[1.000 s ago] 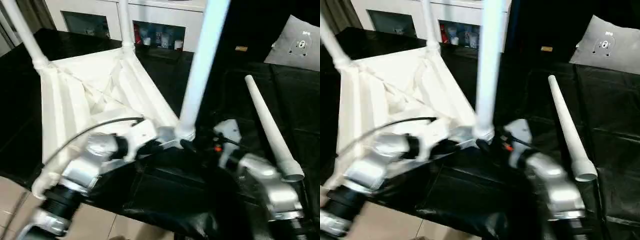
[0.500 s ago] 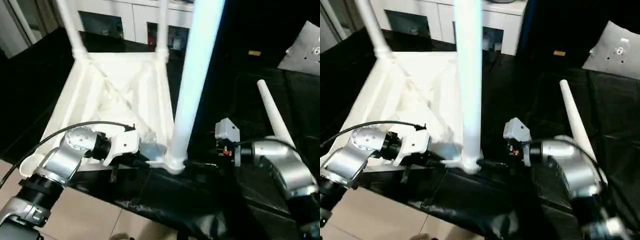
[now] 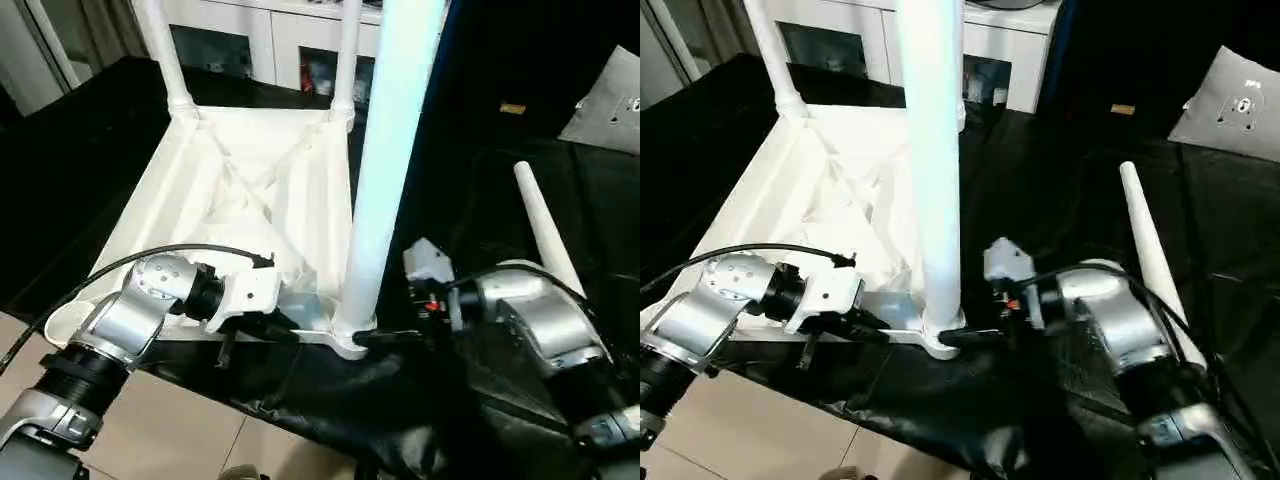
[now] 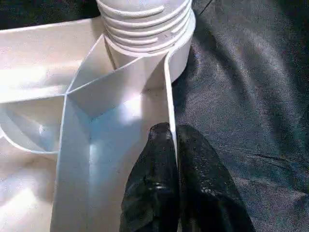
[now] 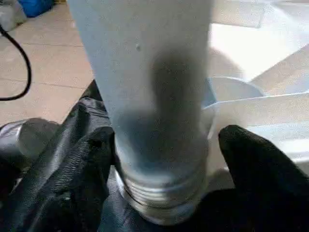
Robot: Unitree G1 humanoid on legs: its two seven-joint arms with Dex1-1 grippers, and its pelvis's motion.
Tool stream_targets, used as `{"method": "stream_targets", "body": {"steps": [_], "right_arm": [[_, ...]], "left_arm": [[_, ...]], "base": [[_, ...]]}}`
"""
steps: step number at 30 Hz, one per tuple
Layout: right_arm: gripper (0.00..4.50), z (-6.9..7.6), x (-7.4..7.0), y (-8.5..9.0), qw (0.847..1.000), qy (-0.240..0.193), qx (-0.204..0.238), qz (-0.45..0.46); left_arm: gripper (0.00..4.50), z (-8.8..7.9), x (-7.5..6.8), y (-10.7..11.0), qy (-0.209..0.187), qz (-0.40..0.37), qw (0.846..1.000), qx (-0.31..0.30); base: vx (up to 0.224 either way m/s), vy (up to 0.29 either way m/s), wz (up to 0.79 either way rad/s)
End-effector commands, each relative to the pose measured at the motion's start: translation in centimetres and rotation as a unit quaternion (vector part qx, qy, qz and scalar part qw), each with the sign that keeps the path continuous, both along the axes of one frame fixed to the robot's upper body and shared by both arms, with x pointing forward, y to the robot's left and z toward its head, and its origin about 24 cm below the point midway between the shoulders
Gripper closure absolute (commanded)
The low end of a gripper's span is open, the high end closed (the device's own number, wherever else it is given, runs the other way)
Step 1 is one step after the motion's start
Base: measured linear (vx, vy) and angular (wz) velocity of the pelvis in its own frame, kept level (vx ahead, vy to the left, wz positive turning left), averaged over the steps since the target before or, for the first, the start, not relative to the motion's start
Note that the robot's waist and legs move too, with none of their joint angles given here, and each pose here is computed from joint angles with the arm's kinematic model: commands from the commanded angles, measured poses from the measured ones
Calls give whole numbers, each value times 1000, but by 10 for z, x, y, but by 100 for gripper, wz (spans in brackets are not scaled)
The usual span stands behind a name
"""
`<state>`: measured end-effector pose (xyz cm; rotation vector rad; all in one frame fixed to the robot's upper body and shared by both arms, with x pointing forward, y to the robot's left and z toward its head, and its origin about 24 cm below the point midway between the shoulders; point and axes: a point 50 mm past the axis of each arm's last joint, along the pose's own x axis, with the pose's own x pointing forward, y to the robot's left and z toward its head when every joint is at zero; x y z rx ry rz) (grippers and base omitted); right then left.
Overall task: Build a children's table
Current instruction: Rotate leg to tighten
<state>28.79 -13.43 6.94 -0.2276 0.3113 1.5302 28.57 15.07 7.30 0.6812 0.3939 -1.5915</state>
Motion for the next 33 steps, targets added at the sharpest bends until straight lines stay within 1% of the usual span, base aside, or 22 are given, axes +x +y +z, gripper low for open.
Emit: {"method": "stream_targets", "body": {"steps": [1, 6, 10, 12, 14, 15, 17, 18, 20, 21, 22, 25, 28, 29, 30, 31, 33], "right_arm": [[118, 2, 2, 3, 1000, -5, -5, 10], [161, 0, 4, 11, 1000, 3, 9, 15], [174, -1, 3, 13, 1000, 12, 13, 22], [175, -2, 0, 12, 999, 24, 19, 26], [175, -3, -6, 10, 998, 41, 29, 23], [176, -5, -10, 10, 998, 52, 35, 17], [176, -6, -12, 10, 998, 54, 37, 12], [176, -12, -19, 13, 996, 66, 54, -32], [176, -17, -21, 16, 993, 71, 63, -71], [176, -20, -23, 19, 990, 71, 69, -102], [176, -20, -23, 19, 990, 71, 69, -102], [176, -32, -25, 31, 975, 68, 72, -201], [176, -35, -24, 35, 967, 71, 70, -233], [176, -38, -21, 41, 954, 76, 75, -281], [176, -40, -16, 47, 934, 83, 81, -338], [176, -41, -12, 50, 923, 84, 84, -366], [176, -43, -7, 55, 904, 74, 76, -414]], "left_arm": [[450, -14, -14, -15, 33, -78, 996, 29], [450, -15, -15, -17, 35, -83, 996, 29], [450, -15, -16, -15, 37, -80, 996, 28], [450, -16, -16, -14, 40, -71, 996, 23], [450, -15, -15, -14, 43, -47, 998, 7], [450, -15, -13, -15, 43, -24, 999, -7], [450, -14, -12, -15, 41, -14, 999, -11], [450, -14, -7, -17, 31, 53, 998, -31], [450, -15, -4, -17, 29, 93, 994, -42], [450, -14, -2, -20, 28, 120, 991, -58], [450, -14, -2, -20, 28, 120, 991, -58], [450, -12, 3, -32, 17, 200, 975, -94], [450, -11, 5, -37, 15, 224, 969, -104], [450, -10, 8, -46, 14, 258, 959, -120], [450, -9, 11, -59, 9, 299, 944, -138], [450, -8, 13, -67, 8, 316, 937, -147], [450, -5, 16, -82, -12, 349, 924, -156]], "base": [[0, 0, 0], [0, 0, 0], [0, 0, 0], [0, 0, 0], [0, 0, 0], [0, 0, 0], [0, 0, 0], [0, 0, 0], [0, 0, 0], [0, 0, 0], [0, 0, 0], [-34, -3, 1], [0, 0, 0], [0, 0, 0], [0, 0, 0], [0, 0, 0], [-22, 58, -7]]}}
